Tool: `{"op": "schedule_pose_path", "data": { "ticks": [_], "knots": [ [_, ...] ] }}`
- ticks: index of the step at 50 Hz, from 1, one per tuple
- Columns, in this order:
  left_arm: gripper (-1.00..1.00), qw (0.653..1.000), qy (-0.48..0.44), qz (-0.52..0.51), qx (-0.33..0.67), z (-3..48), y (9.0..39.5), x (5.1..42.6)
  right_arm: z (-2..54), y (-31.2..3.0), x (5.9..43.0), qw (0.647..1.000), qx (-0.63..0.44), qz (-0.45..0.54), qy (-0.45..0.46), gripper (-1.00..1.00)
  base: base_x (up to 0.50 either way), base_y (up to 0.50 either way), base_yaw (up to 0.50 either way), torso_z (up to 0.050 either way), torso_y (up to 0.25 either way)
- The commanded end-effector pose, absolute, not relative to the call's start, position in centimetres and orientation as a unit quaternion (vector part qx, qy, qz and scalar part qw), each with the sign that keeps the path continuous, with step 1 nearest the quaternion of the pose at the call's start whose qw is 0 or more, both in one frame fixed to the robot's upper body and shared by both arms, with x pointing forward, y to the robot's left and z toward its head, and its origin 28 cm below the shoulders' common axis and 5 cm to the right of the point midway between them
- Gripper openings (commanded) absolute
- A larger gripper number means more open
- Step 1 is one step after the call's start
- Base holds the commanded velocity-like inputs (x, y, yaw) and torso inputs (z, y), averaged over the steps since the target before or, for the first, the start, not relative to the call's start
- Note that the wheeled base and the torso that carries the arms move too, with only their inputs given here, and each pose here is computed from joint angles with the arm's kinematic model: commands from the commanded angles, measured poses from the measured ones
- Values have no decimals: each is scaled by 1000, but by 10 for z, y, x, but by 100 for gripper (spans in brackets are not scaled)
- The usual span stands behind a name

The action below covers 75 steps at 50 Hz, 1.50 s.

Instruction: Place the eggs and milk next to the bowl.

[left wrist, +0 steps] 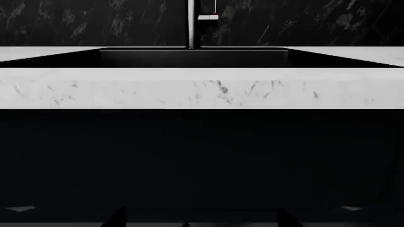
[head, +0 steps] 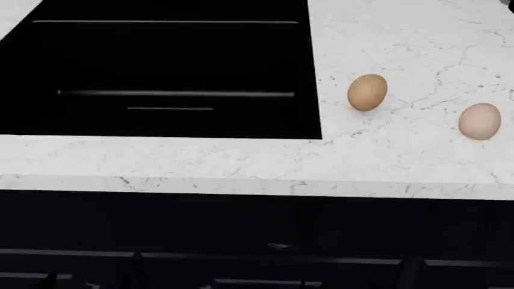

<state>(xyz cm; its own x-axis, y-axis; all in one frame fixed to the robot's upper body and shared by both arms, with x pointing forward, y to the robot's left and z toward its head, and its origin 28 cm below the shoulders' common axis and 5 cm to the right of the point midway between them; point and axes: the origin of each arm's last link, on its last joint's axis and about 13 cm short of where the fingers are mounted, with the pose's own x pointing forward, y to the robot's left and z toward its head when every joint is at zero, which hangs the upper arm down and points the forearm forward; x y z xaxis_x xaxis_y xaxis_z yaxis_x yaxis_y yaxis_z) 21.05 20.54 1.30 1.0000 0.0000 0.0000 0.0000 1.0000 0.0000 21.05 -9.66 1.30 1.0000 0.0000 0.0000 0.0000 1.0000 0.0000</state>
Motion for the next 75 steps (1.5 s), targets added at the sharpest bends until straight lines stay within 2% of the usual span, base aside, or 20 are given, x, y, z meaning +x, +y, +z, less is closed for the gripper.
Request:
{"op": "schedule_pose_path", "data": {
  "ticks": [1, 35, 36, 38, 42, 75],
  "knots": [
    [100, 1000, 0, 0, 0, 12, 205, 211, 12, -96, 211, 1000, 0, 0, 0, 100, 0, 0, 0, 0, 0],
    [100, 1000, -8, -3, 7, 10, 204, 212, 10, -95, 211, 1000, -4, -3, 4, 100, 0, 0, 0, 0, 0],
    [100, 1000, -12, -11, 6, 11, 203, 210, -34, -100, 200, 994, -17, -12, 105, 100, 0, 0, 0, 0, 0],
    [100, 1000, -13, -10, 7, 12, 203, 210, 10, -94, 211, 1000, -5, -3, 5, 100, 0, 0, 0, 0, 0],
    [100, 1000, -4, -23, -9, 11, 203, 208, 10, -95, 209, 1000, -4, -1, 1, 100, 0, 0, 0, 0, 0],
    [100, 999, -24, -23, 14, 17, 204, 211, 22, -93, 213, 1000, -10, 14, -12, 100, 0, 0, 0, 50, 1]
  ]
}}
